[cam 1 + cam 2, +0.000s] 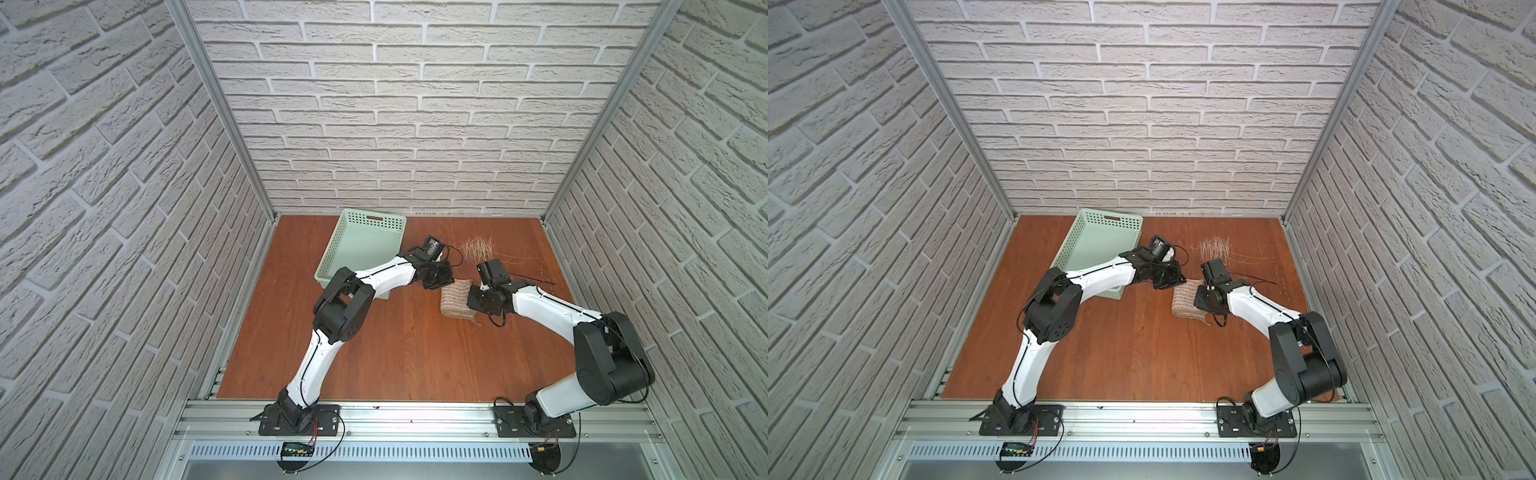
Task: Fold the square dishcloth
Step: Smooth out the cleaning item at the center of the board.
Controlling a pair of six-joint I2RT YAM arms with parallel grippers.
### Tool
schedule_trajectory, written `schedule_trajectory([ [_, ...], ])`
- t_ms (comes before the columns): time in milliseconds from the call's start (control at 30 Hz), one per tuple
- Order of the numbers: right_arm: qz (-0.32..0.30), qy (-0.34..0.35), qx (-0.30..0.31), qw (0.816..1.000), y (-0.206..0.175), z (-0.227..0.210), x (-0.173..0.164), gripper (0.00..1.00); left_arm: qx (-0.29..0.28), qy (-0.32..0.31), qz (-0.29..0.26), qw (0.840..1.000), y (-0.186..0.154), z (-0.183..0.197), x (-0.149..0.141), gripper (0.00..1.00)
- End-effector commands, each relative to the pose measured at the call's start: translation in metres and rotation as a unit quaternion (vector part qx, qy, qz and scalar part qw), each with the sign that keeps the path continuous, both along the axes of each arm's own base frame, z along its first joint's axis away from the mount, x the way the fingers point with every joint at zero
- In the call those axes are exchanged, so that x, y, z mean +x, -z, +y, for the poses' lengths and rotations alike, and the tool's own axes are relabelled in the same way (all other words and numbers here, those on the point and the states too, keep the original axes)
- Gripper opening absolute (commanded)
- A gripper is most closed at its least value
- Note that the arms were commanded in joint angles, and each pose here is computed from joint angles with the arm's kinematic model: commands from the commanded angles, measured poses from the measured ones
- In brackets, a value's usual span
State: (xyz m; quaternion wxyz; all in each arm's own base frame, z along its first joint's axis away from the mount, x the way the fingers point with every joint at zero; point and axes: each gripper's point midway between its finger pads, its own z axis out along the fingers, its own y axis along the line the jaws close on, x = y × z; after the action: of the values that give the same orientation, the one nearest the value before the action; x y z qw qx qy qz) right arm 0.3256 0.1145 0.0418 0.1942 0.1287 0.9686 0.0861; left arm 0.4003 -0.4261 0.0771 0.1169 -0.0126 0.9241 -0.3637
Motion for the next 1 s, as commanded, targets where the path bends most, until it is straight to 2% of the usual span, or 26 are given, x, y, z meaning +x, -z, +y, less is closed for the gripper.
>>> schedule_trajectory([
  [0,0.0,0.006,-0.013,1.0,0.005,-0.002,0.006,0.24,0.025,0.0,-0.018,1.0,-0.002,0.008,0.007,0.17],
  [67,0.004,0.009,-0.02,1.0,0.008,-0.004,0.005,0.14,0.034,0.001,-0.017,0.999,0.003,0.01,0.006,0.18],
  [167,0.006,0.014,-0.032,0.999,0.009,-0.009,0.001,0.07,0.043,0.001,-0.012,0.999,0.011,0.012,0.007,0.17],
  [400,0.016,0.019,-0.044,0.999,0.017,-0.016,-0.009,0.05,0.062,0.0,-0.003,0.998,0.031,0.016,0.008,0.17],
  [633,0.03,0.02,-0.049,0.998,0.028,-0.02,-0.017,0.11,0.093,0.002,-0.002,0.996,0.044,0.026,0.007,0.17],
  [700,0.022,0.018,-0.048,0.998,0.021,-0.02,-0.018,0.17,0.091,0.002,-0.004,0.996,0.041,0.026,0.007,0.17],
  [867,-0.007,0.016,-0.063,0.998,-0.01,-0.028,-0.018,0.25,0.088,0.004,-0.025,0.996,0.021,0.026,0.005,0.18],
  [967,-0.026,0.018,-0.068,0.997,-0.028,-0.032,-0.018,0.27,0.082,0.008,-0.039,0.996,0.005,0.022,0.003,0.23],
])
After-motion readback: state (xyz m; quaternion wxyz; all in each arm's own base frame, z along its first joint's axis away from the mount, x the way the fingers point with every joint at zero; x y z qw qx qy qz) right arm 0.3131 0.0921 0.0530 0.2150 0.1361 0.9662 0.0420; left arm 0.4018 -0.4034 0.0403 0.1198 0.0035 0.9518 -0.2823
